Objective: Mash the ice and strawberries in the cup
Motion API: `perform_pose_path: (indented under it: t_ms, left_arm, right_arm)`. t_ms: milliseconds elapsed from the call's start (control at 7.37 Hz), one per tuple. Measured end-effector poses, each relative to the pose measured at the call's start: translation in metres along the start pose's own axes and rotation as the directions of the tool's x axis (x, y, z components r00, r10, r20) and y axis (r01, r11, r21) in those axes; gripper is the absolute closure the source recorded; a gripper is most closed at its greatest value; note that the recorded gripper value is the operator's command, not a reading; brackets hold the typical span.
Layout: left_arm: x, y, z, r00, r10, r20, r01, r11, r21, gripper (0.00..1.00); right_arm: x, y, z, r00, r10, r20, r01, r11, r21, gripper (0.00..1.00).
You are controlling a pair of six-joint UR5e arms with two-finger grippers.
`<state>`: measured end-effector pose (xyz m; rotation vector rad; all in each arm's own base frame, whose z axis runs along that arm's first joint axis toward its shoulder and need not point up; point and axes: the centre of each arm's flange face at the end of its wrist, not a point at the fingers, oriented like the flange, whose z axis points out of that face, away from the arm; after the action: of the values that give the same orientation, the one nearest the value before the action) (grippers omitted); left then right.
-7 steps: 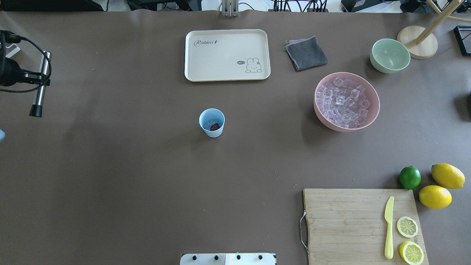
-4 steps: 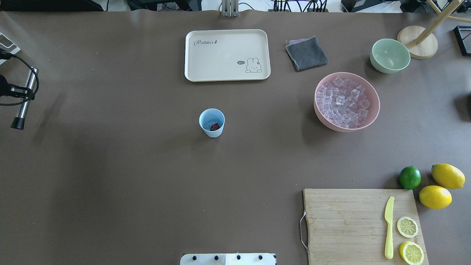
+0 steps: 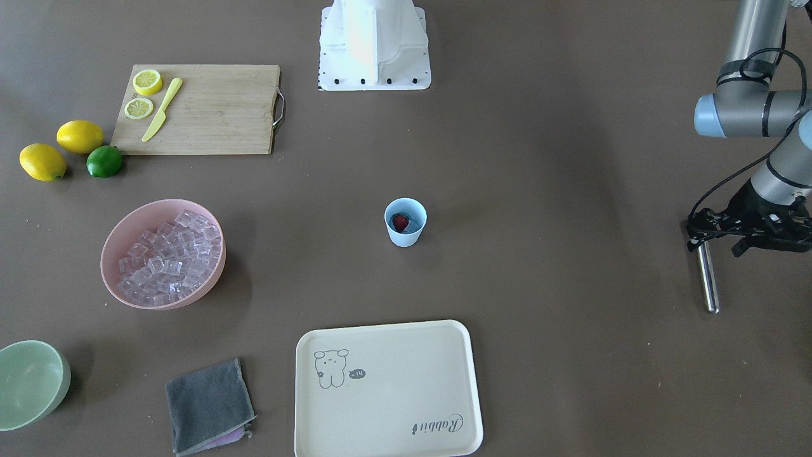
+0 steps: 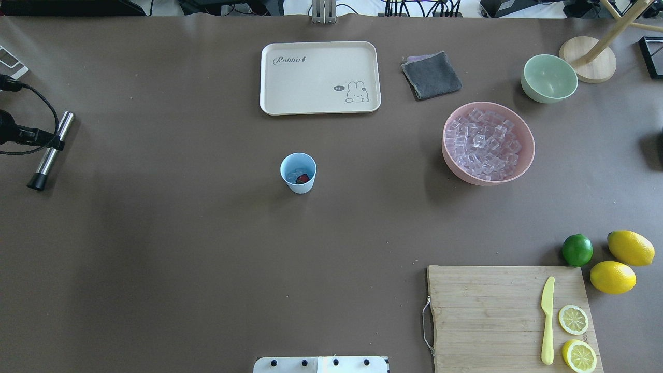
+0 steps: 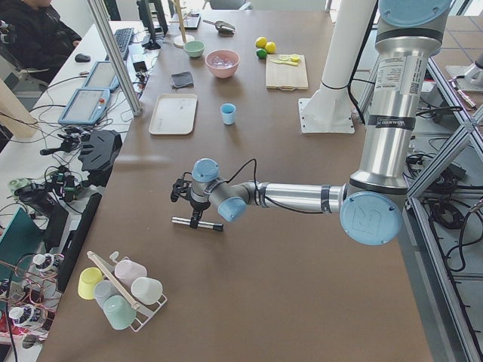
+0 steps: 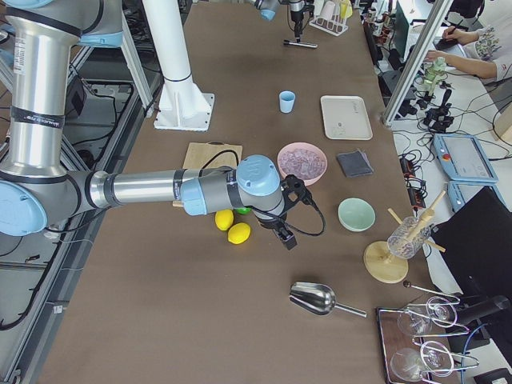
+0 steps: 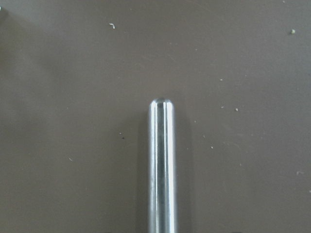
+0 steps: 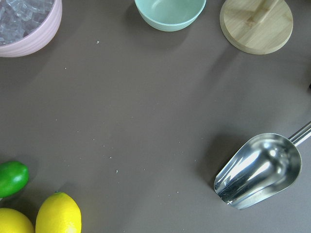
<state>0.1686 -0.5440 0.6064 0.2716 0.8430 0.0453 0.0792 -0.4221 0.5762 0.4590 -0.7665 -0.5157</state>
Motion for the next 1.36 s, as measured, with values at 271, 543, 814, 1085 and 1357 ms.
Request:
perform_pose_path:
  t_ms: [271,543,814,1085,1357]
  left_arm:
    - [-0.065,-0.013,-0.077,0.986,-0.113,-0.121,0.116,0.993,0.026,0.02]
    - [-0.157,0.055,-0.103,0.977,-0.175,-0.119,0.178,0.984,0.009,0.02]
    - [-0.202,0.104,-0.14,0.971,-0.203,-0.124,0.208,0.978,0.033,0.02]
    - [-0.176,0.084,-0.203,0.96,-0.239,-0.145,0.249,0.967,0.055,0.02]
    - [-0.127,0.067,-0.259,0.966,-0.225,-0.125,0.237,0.967,0.092,0.02]
  right_arm:
    - [0.002,0.005,0.003,1.0,0.014,-0.007,-0.014,1.0,-0.014,0.01]
    - [0.009,0.013,0.011,0.999,0.04,0.003,-0.04,0.999,-0.031,0.01]
    - [0.013,0.016,0.015,0.999,0.05,0.005,-0.05,0.998,-0.039,0.01]
    - [0.014,0.017,0.017,0.998,0.06,0.009,-0.059,0.997,-0.046,0.01]
    - [0.016,0.021,0.02,0.996,0.084,0.014,-0.083,0.995,-0.06,0.01]
